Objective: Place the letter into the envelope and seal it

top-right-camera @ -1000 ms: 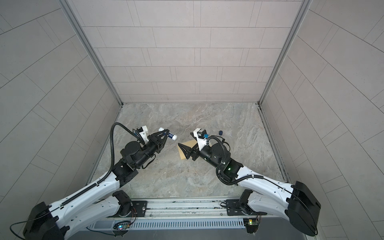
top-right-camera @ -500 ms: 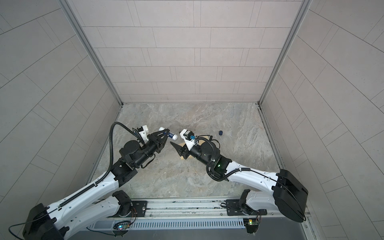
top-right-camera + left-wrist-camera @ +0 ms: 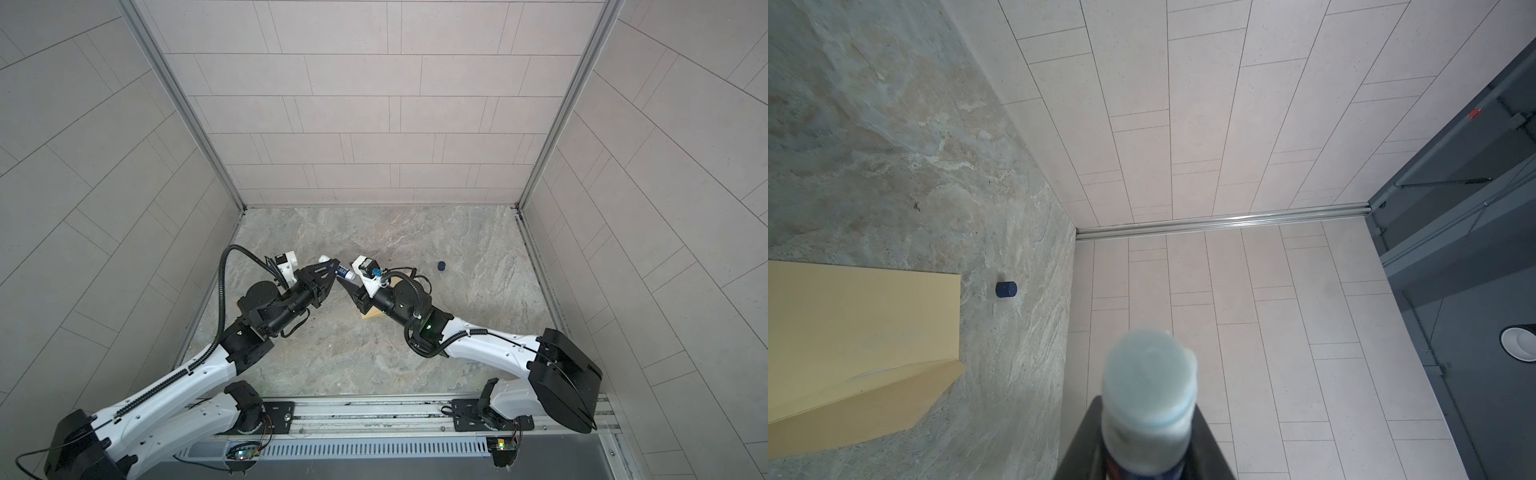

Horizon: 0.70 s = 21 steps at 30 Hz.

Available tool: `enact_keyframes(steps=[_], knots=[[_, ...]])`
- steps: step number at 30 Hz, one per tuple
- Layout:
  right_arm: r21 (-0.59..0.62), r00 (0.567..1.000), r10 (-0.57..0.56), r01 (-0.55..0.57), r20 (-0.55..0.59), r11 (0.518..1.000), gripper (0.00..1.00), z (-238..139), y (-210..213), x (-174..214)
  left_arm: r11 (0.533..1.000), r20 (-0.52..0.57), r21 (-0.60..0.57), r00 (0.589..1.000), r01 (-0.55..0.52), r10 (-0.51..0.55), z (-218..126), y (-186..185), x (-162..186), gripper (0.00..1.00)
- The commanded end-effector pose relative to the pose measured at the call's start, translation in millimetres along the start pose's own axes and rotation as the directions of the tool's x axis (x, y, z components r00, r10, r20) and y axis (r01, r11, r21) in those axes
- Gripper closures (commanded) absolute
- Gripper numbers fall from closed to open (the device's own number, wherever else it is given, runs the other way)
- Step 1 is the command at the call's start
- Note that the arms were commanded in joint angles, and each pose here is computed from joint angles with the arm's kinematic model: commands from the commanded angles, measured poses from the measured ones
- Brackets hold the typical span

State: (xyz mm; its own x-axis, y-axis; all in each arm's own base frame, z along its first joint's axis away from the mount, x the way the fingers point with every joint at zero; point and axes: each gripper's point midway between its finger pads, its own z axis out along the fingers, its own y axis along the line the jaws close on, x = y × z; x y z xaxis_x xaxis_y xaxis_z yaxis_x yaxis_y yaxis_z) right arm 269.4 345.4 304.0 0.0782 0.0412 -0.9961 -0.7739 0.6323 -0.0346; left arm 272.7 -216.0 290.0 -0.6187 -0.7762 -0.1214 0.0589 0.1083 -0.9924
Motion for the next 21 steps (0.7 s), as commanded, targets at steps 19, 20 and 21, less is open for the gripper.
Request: enact_keyframes(steps=[19, 20, 21], knots=[[-0.014, 0.998, 0.018, -0.017, 0.057, 1.000, 0.86, 11.6, 3.4, -17.8, 0.996, -0.019, 0.087, 1.000, 0.021, -0.020, -5.3, -33.8, 0.9, 1.00], [-0.012, 0.998, 0.015, -0.014, 0.056, 1.000, 0.89, 10.6, 3.0, -19.5, 0.996, -0.020, 0.084, 1.000, 0.020, -0.018, -4.7, -32.8, 1.3, 1.00], [-0.012, 0.999, 0.011, -0.010, 0.050, 1.000, 0.91, 9.7, 2.9, -20.6, 0.997, -0.018, 0.080, 1.000, 0.015, -0.013, -4.1, -31.5, 1.0, 1.00]])
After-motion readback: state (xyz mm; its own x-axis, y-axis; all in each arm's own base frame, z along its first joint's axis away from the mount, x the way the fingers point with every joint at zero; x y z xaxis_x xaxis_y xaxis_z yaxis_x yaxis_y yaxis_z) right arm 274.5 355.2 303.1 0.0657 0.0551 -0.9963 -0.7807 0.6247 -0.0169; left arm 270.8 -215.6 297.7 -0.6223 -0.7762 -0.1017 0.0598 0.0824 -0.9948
